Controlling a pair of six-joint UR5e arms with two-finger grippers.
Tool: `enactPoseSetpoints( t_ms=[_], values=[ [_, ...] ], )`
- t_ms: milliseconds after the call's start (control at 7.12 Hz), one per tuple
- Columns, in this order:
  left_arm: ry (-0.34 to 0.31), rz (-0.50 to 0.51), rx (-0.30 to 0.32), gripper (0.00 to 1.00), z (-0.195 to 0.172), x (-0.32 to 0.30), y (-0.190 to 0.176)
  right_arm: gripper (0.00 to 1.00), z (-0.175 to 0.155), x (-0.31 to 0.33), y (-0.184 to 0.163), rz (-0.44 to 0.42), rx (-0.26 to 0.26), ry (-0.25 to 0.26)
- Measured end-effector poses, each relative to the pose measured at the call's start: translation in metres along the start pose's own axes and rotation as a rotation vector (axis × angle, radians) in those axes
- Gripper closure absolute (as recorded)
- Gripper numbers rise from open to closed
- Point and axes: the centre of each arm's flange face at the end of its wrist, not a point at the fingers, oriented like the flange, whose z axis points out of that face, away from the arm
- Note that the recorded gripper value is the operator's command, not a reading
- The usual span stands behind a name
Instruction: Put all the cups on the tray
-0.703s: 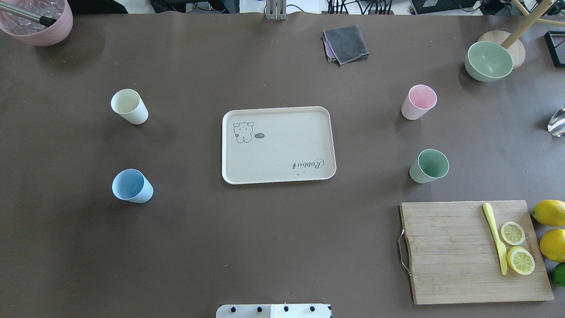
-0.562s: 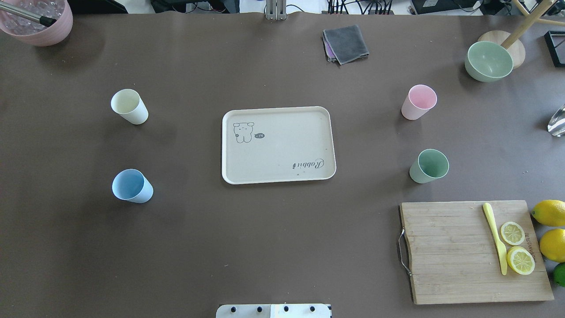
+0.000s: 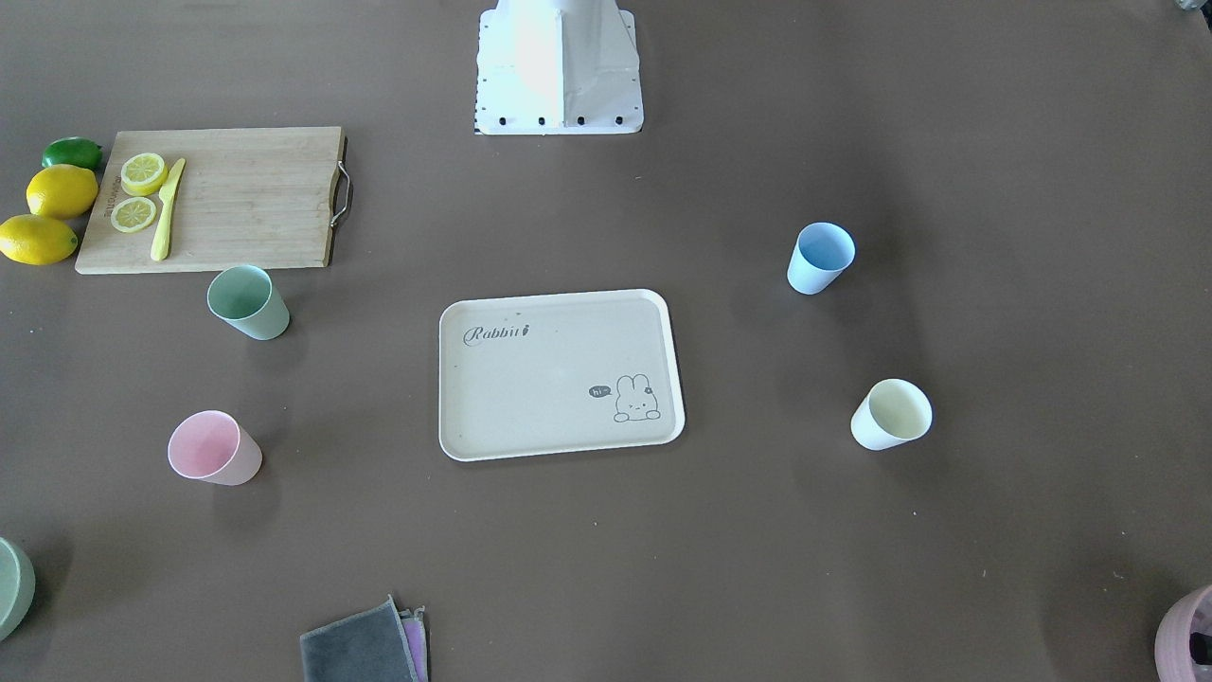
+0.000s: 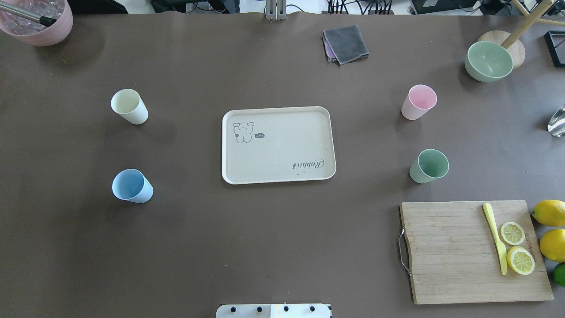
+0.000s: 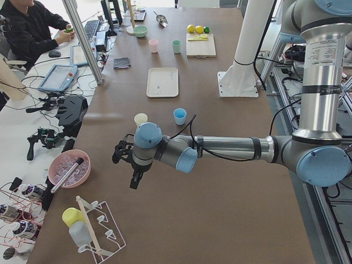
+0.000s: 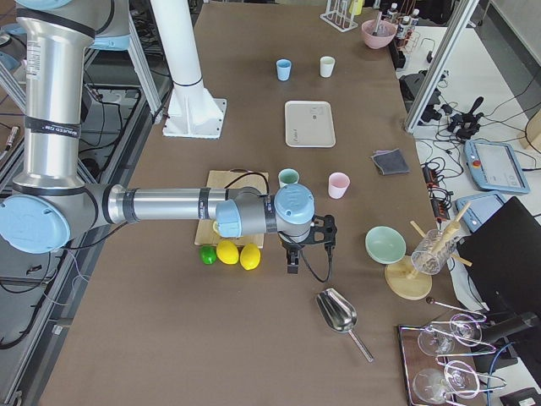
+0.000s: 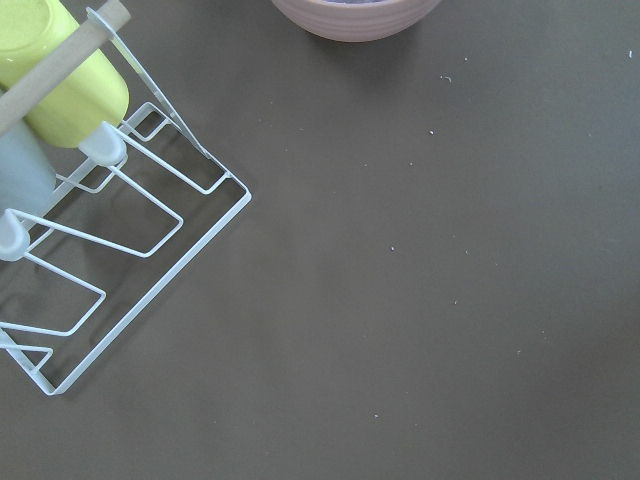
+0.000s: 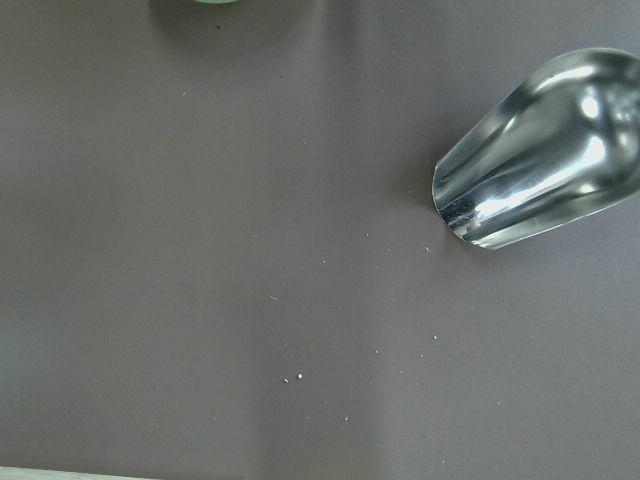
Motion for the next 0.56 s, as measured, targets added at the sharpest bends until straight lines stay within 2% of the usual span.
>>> enactPoseSetpoints(
  t_ms=[562],
  values=[
    [-0.002,-0.003,-0.003,0.02,0.0009,-0.0012,0.0016,0.00,0.0004,0.0008,-0.0003,0.002,-0.001,0.003]
  ],
)
